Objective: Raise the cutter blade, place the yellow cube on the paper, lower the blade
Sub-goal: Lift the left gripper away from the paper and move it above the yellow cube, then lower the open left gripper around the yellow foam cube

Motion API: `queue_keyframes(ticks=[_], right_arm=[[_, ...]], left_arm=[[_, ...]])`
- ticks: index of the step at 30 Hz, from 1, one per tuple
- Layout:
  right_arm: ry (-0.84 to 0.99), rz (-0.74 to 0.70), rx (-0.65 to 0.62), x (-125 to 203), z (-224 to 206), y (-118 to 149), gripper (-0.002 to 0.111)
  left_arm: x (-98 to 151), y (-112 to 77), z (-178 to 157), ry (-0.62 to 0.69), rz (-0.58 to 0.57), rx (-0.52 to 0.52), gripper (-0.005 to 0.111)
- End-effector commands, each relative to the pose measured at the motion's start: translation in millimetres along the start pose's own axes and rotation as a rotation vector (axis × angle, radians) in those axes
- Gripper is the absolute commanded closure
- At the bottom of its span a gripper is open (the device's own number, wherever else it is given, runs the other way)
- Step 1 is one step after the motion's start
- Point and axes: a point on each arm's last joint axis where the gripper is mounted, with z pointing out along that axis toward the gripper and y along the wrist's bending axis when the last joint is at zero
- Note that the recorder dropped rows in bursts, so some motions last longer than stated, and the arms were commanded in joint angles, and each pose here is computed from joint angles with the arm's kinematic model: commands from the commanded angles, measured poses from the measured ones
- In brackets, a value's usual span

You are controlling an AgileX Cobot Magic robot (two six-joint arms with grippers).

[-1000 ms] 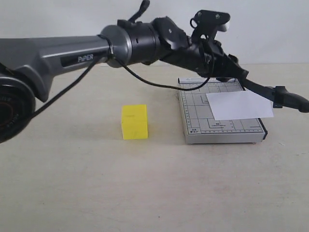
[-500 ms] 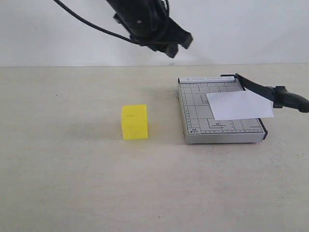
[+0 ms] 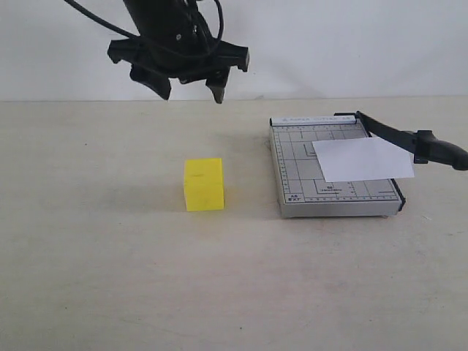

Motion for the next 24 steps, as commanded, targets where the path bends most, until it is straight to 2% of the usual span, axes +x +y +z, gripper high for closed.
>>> queue_keyframes(ticks=[1, 5, 10, 24], right_arm=[[-0.009, -0.009, 0.000, 0, 0, 0, 0.107], [-0.009, -0.009, 0.000, 0, 0, 0, 0.107], [-0.009, -0.009, 0.000, 0, 0, 0, 0.107], [-0.009, -0.009, 0.000, 0, 0, 0, 0.107]], left_arm=[[7, -2.5, 22, 0.076, -0.096, -0.004, 0.034], [10, -4.1, 38, 0.107, -0.142, -0.019, 0.034], [12, -5.0, 50, 0.118, -0.142, -0.029, 0.034], [12, -1.2, 51, 0.125, -0.075, -0.068, 0.034]])
